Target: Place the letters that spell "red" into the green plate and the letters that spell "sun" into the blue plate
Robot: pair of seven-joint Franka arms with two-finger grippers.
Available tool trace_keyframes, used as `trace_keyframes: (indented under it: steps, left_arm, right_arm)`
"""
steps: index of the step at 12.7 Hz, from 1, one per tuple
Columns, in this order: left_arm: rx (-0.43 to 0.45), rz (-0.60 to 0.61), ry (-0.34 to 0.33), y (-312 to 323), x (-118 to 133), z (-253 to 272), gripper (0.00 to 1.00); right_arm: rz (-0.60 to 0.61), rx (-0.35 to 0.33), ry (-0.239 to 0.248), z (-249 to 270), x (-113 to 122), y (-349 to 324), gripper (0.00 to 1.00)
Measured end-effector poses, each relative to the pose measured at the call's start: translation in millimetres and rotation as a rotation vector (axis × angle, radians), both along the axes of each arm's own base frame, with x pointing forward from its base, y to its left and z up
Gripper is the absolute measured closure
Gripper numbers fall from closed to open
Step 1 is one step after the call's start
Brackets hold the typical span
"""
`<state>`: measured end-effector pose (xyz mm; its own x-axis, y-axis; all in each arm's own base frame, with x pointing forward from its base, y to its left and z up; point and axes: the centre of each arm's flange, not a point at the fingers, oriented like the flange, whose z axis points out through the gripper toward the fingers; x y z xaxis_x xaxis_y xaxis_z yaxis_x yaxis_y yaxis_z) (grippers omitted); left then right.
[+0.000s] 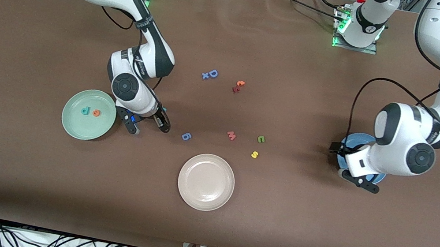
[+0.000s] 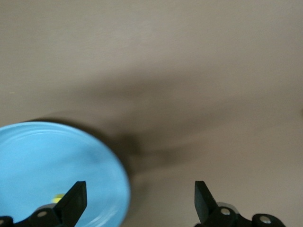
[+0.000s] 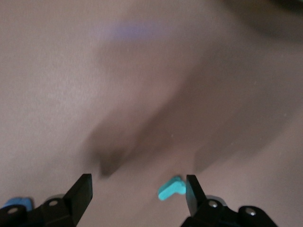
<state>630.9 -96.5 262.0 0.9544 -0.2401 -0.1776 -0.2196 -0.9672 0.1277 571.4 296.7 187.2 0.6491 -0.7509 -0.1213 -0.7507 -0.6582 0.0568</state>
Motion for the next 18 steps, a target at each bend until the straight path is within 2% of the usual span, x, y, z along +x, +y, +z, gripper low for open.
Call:
trace_keyframes:
  steps: [4,7,8,9,10,11,13,14,15,18]
  left_arm:
    - [0.060,0.111,-0.009,-108,-21,-13,0.00]
    - [0.082,0.170,-0.035,-145,-30,-25,0.00]
    - [0.084,0.189,-0.048,-153,-32,-28,0.00]
    - [0.080,0.215,-0.064,-162,-33,-30,0.00]
    - [0.064,0.255,-0.068,-176,-37,-33,0.00]
    - [0.049,0.291,-0.071,-187,-40,-38,0.00]
    - [0.040,0.311,-0.078,-202,-46,-47,0.00]
    - [0.039,0.304,-0.085,-209,-48,-51,0.00]
    - [0.038,0.297,-0.088,-217,-53,-53,0.00]
    - [0.041,0.290,-0.097,-243,-66,-59,0.00]
  right_arm:
    - [0.007,-0.005,0.019,-12,-14,2,0.11]
    - [0.006,-0.004,0.015,-18,-19,0,0.12]
    - [0.006,-0.004,0.014,-17,-20,0,0.17]
    - [0.006,-0.002,0.010,-16,-19,0,0.30]
    - [0.006,-0.001,0.008,-14,-19,0,0.36]
    - [0.007,-0.001,0.008,-13,-19,0,0.37]
    - [0.007,0.000,0.005,-11,-19,0,0.55]
    - [0.008,0.000,0.004,-11,-19,0,0.56]
    - [0.009,0.000,0.004,-11,-19,0,0.63]
    - [0.010,0.000,0.004,-11,-19,0,0.65]
